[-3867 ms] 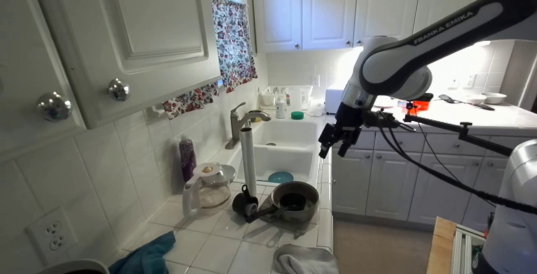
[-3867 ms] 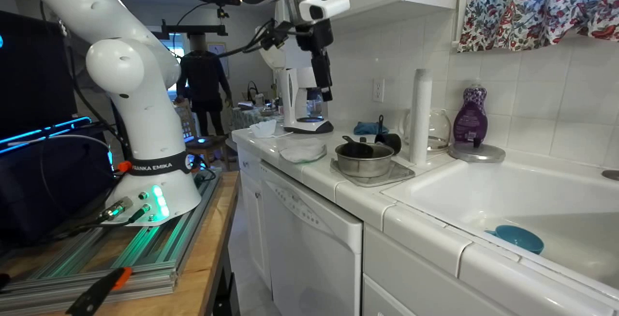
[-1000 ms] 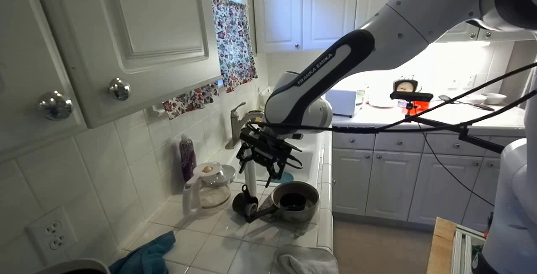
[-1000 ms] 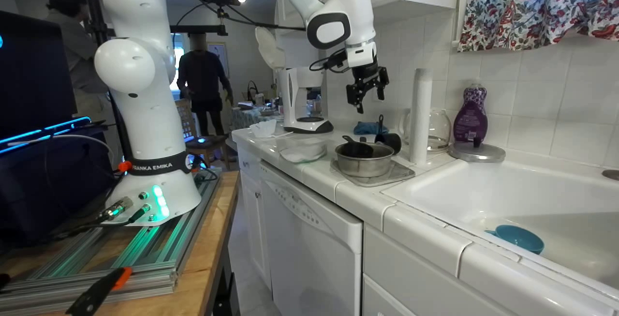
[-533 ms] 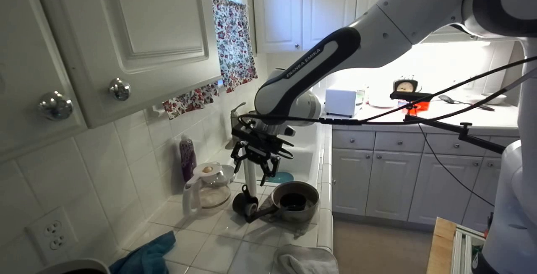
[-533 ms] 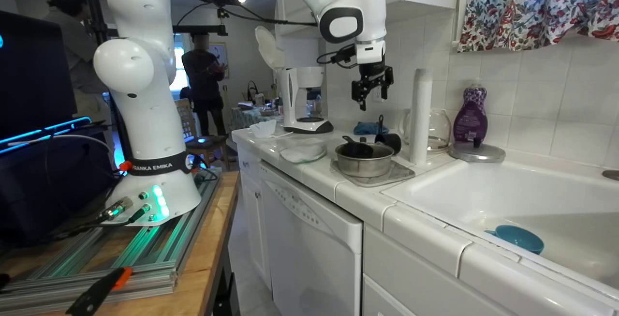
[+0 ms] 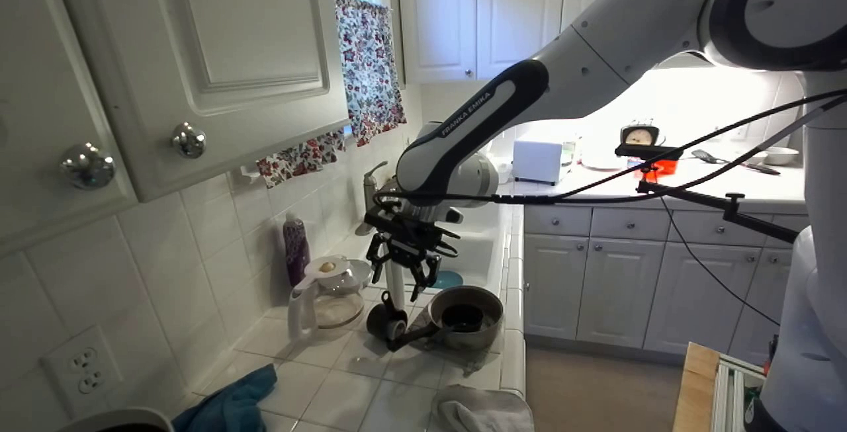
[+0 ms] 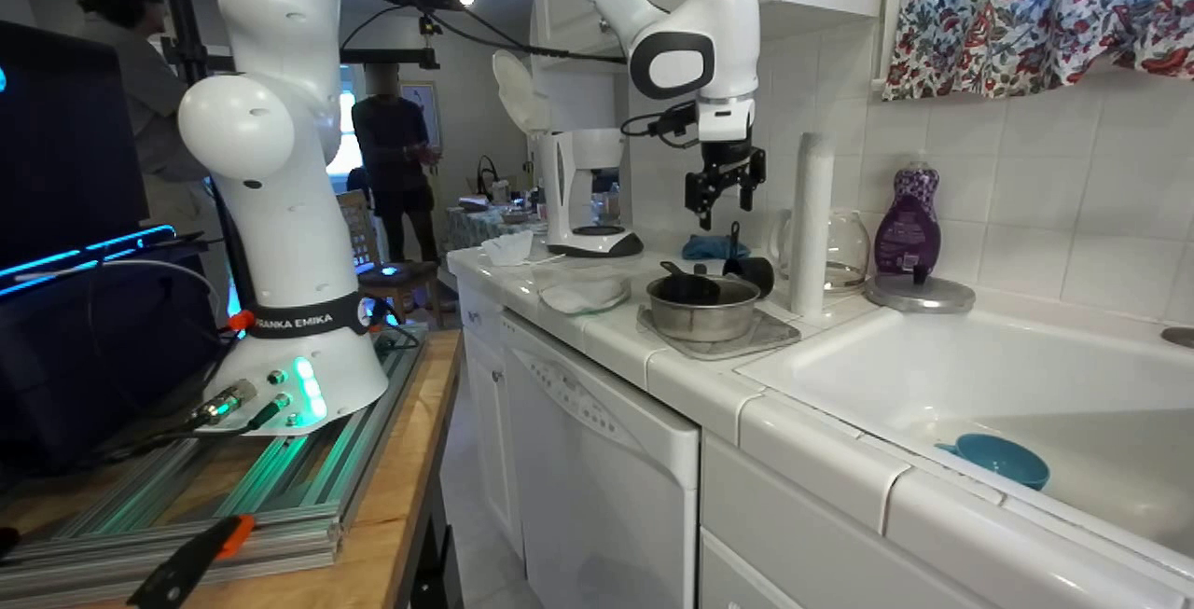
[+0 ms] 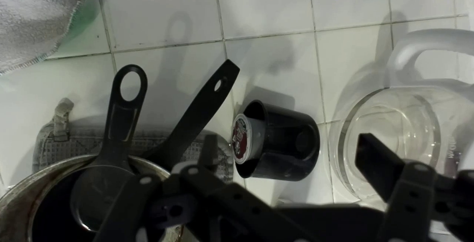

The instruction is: Pick up the scoop, put it upright, move the pot and the bag to the left

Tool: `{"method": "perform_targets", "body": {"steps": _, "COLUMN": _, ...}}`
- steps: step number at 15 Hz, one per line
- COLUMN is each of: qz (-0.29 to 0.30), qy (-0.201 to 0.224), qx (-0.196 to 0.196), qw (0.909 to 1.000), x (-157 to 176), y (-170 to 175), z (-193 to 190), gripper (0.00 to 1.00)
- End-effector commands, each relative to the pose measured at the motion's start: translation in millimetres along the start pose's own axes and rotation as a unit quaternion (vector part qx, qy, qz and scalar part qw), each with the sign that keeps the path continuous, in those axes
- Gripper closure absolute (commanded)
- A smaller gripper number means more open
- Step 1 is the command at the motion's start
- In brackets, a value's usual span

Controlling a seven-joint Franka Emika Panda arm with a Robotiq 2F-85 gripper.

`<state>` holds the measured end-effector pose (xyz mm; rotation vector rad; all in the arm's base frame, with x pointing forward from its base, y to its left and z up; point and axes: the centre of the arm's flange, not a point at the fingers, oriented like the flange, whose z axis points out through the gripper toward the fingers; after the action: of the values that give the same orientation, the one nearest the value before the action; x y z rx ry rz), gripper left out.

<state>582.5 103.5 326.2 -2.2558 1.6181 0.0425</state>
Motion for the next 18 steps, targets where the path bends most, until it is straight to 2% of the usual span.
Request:
{"method": "perform_targets", "body": {"steps": 1, "qz": 0.013, "qy": -0.006, "qx": -0.006, "qw": 0.9999, "x": 4.2, "y": -10.0, "z": 9.5, "gripper": 0.13}}
{"method": "perform_targets", "body": {"steps": 2, "qz": 0.014, "qy": -0.006, "qx": -0.006, "qw": 0.9999, "x": 4.9, "y": -9.6, "z": 11.0, "gripper": 0.21}}
{"method": "perform_targets", "body": {"steps": 5, "qz": 0.015, "qy": -0.006, "qx": -0.009, "qw": 0.9998, "x": 6.8, "y": -9.0, "z": 15.1, "gripper": 0.35}}
{"method": "perform_targets", "body": {"steps": 9, "qz": 0.016, "qy": -0.004, "qx": -0.008, "qw": 0.9998, "x": 10.7, "y": -11.8, "z": 16.2, "gripper": 0.4}}
{"method": "perform_targets", "body": {"steps": 11, "qz": 0.016, "qy": -0.002, "qx": -0.007, "qw": 0.9998, "x": 12.4, "y": -14.3, "z": 15.1, "gripper": 0.46}}
{"method": "perform_targets", "body": {"steps": 13, "qz": 0.016, "qy": -0.002, "qx": -0.005, "qw": 0.9999, "x": 13.5, "y": -15.9, "z": 14.7, "gripper": 0.61}}
{"method": "perform_targets", "body": {"steps": 14, "qz": 0.016, "qy": -0.002, "qx": -0.005, "qw": 0.9999, "x": 13.6, "y": -16.6, "z": 14.6, "gripper": 0.74}}
{"method": "perform_targets", "body": {"steps": 16, "qz": 0.015, "qy": -0.002, "qx": -0.004, "qw": 0.9999, "x": 13.4, "y": -17.7, "z": 14.6, "gripper": 0.8}}
{"method": "perform_targets", "body": {"steps": 17, "qz": 0.015, "qy": -0.003, "qx": -0.004, "qw": 0.9999, "x": 13.4, "y": -18.5, "z": 14.5, "gripper": 0.76}}
{"method": "perform_targets", "body": {"steps": 18, "qz": 0.015, "qy": -0.003, "qx": -0.005, "qw": 0.9999, "x": 13.4, "y": -18.7, "z": 14.8, "gripper": 0.8}}
